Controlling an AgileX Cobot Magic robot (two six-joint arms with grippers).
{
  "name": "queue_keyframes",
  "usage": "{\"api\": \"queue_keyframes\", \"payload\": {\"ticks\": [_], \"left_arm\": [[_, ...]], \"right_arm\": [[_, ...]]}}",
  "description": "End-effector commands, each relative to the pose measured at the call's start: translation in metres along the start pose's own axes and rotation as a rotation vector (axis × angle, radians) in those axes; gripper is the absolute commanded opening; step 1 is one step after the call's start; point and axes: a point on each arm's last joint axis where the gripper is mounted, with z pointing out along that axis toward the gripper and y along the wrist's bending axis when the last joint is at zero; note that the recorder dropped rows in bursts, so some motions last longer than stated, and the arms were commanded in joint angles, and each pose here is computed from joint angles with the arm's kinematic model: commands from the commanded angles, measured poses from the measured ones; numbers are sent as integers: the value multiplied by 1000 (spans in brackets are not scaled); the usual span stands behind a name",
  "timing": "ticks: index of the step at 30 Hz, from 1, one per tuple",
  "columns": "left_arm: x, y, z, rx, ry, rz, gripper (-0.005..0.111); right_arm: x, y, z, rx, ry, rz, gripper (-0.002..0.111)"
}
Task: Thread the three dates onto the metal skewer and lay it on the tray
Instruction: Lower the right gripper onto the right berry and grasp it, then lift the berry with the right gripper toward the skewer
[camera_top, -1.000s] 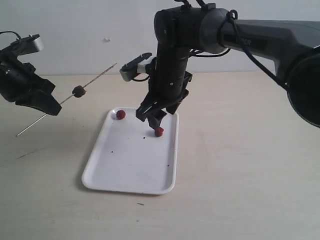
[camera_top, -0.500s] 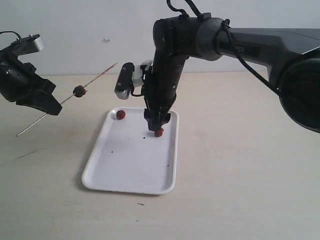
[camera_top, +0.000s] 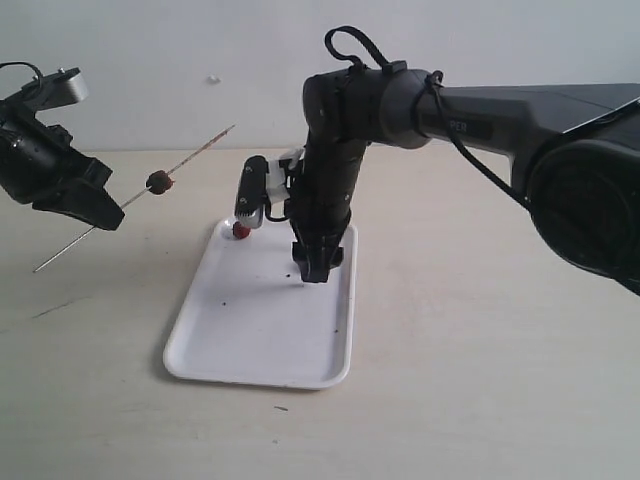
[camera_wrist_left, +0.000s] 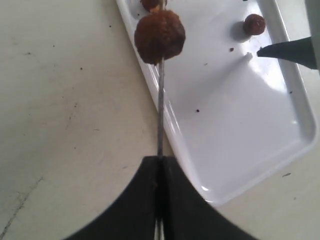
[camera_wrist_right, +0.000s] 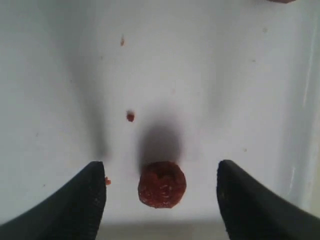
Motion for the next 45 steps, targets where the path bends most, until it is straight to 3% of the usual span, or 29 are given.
{"api": "queue_keyframes", "payload": {"ticks": [1,32,37,41,45], "left_arm": [[-2,-3,-4,19,-32,-8,0],[-3,-5,-4,34,-42,2,0],[-3,-5,-4,35,-43,1,0],[-3,-5,-4,38,-47,-2,0],[-3,-5,-4,38,-47,-2,0]], "right_arm": [[5,-1,7,9,34,-12,62],[9,3,23,-36,61,13,54],[9,3,23,-36,61,15,44],[9,3,23,-39,61,22,25],[9,3,23,-37,62,69,24]]}}
